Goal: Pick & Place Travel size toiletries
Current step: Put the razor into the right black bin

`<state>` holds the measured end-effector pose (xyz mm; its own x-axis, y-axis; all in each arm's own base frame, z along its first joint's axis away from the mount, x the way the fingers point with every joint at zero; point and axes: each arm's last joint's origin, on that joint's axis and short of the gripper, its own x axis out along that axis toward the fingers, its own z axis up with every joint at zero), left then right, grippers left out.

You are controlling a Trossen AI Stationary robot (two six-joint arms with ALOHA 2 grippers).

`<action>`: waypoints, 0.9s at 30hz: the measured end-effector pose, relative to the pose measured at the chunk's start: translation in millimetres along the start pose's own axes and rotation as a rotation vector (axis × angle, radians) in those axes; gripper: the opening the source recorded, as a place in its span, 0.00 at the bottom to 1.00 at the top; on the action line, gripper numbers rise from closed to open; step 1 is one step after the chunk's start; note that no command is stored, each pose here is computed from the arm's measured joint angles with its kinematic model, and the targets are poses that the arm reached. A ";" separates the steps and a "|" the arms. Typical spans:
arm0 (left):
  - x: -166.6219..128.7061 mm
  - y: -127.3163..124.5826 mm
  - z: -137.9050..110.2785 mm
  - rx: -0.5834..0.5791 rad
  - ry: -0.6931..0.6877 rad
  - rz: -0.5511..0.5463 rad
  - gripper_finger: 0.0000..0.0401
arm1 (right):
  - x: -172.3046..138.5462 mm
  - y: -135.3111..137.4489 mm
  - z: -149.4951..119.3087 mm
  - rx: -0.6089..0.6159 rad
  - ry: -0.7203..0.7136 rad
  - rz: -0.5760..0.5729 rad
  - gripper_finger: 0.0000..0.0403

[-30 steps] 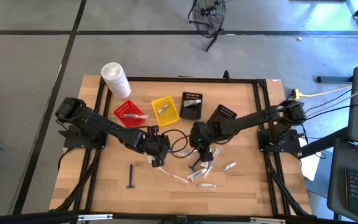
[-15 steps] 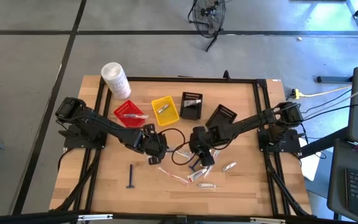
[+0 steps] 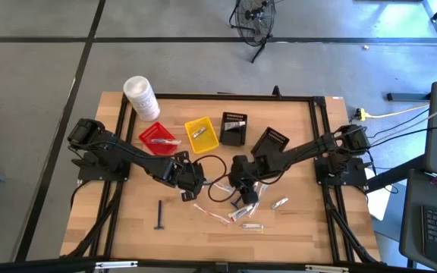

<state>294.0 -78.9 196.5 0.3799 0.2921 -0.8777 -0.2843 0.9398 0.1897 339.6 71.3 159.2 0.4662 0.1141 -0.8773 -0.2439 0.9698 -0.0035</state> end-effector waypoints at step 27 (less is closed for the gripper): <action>0.0 0.0 0.1 0.000 -0.001 0.000 0.31 | -0.5 30.2 -7.9 -0.083 0.080 0.075 0.44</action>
<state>294.1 -78.9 196.5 0.3810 0.2922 -0.8772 -0.2847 0.9397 0.1894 325.3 98.9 155.8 0.3753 0.1643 -0.9122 -0.3461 0.9378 0.0265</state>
